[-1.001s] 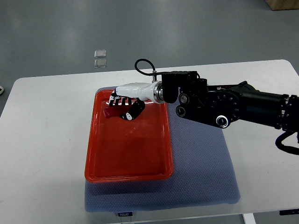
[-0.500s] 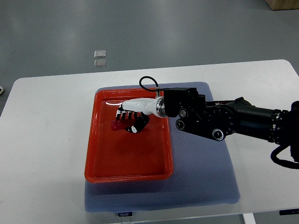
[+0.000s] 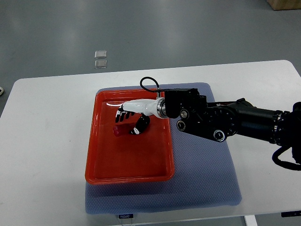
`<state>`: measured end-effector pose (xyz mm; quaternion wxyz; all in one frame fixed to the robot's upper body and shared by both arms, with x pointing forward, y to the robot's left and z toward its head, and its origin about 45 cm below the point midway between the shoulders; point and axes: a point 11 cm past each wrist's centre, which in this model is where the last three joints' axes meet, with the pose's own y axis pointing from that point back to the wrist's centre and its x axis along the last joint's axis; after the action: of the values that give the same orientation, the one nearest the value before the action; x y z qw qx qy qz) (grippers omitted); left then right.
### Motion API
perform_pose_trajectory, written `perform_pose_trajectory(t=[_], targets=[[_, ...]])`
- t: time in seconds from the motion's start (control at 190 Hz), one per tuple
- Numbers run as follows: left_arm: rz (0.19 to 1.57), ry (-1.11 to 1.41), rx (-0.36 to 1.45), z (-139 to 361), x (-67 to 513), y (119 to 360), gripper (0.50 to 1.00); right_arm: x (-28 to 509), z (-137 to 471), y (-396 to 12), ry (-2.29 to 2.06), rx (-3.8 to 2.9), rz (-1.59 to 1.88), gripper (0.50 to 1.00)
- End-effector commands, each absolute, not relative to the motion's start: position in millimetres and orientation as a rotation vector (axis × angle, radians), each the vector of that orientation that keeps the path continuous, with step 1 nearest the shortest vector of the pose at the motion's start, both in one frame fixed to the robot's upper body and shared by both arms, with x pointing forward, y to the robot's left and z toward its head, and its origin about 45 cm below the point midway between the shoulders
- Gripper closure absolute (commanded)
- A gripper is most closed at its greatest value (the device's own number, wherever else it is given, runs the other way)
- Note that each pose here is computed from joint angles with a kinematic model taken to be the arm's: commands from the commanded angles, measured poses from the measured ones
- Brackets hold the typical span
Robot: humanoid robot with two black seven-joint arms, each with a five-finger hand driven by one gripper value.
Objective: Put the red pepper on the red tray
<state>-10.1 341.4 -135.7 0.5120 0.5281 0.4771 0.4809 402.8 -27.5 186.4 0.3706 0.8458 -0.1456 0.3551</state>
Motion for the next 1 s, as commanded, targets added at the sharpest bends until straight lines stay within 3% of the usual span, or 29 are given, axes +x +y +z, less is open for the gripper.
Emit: perform_pose_trajectory(t=[0.0,0.132,0.237,0.595,0.995], targets=[[1.157,1.148,1.270,-136,-10,341,0.500,403,187,-27,-0.375,2.173,0.907,0.679],[1.157,1.148,1.270,-136,-10,341,0.500,404,188,-27,-0.379,2.175,0.908,0.668],[1.157,1.148,1.270,-136,-10,341,0.500,406,192,-27,-0.397,2.181,0.912,0.603],[1.156,1.149,1.271,-136,-10,341,0.500,431,233,-35,-0.558,2.262,0.852,0.597],[1.157,1.148,1.270,-136,-10,341,0.500,488,296,-105,-1.266,2.566,0.299,0.597]])
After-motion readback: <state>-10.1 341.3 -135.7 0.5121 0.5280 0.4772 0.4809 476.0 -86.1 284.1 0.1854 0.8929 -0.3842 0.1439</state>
